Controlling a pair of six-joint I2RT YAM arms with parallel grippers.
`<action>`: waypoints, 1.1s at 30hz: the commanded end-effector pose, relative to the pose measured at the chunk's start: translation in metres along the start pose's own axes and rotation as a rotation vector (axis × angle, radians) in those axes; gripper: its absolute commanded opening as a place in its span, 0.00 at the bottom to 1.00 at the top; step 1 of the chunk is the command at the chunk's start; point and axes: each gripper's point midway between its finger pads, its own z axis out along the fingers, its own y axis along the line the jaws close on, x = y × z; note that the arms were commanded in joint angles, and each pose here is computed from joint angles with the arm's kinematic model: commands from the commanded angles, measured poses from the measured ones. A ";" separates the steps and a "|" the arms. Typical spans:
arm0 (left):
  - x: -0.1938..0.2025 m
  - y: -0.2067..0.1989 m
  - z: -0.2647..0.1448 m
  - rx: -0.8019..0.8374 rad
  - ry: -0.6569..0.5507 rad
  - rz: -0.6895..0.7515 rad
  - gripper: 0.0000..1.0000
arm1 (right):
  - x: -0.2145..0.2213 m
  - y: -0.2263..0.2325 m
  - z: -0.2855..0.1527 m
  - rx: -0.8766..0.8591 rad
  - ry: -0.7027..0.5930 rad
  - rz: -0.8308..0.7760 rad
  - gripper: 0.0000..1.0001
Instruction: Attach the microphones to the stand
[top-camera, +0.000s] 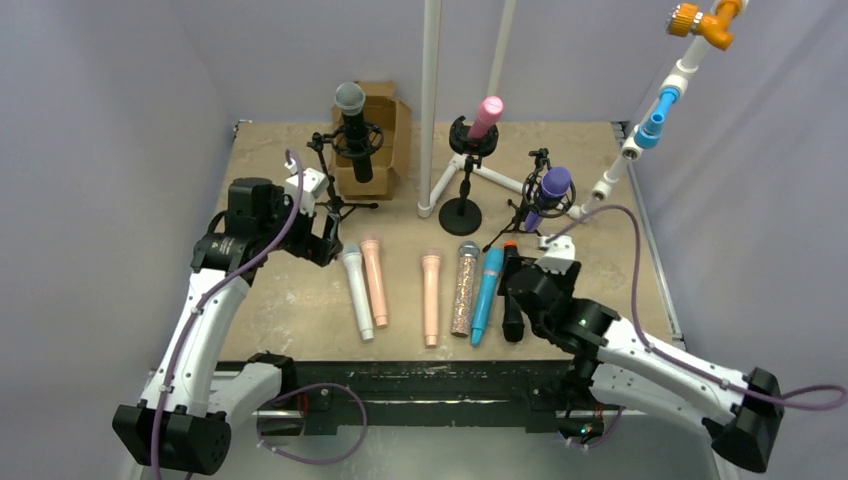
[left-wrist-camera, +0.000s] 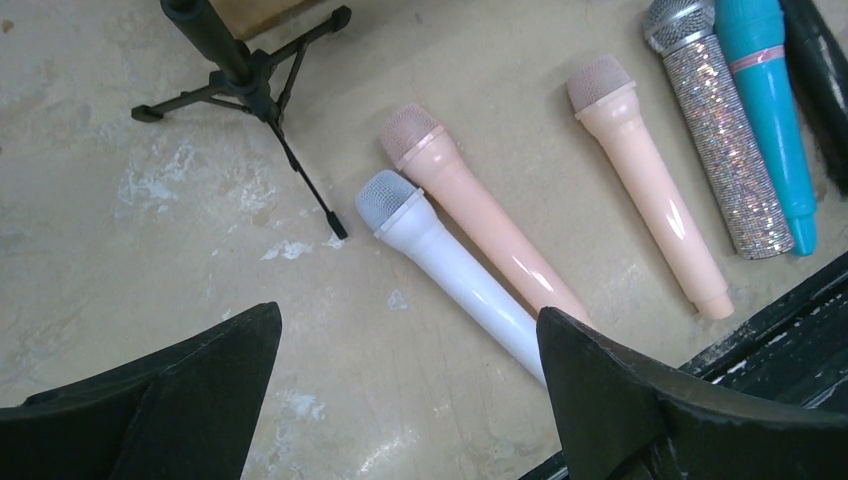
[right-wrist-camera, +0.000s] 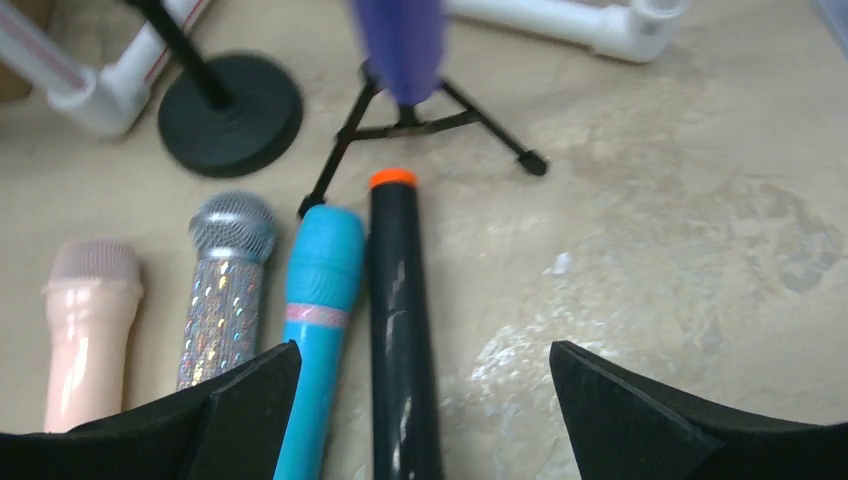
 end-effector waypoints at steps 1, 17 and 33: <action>0.005 0.016 0.014 -0.045 -0.026 0.036 1.00 | -0.059 -0.052 -0.010 0.128 -0.361 0.345 0.99; 0.032 0.099 0.067 -0.201 -0.168 -0.050 1.00 | -0.080 -0.120 0.059 0.386 -0.455 0.236 0.99; 0.032 0.119 0.091 -0.278 -0.477 0.002 1.00 | -0.099 -0.135 0.112 0.316 -0.582 0.170 0.99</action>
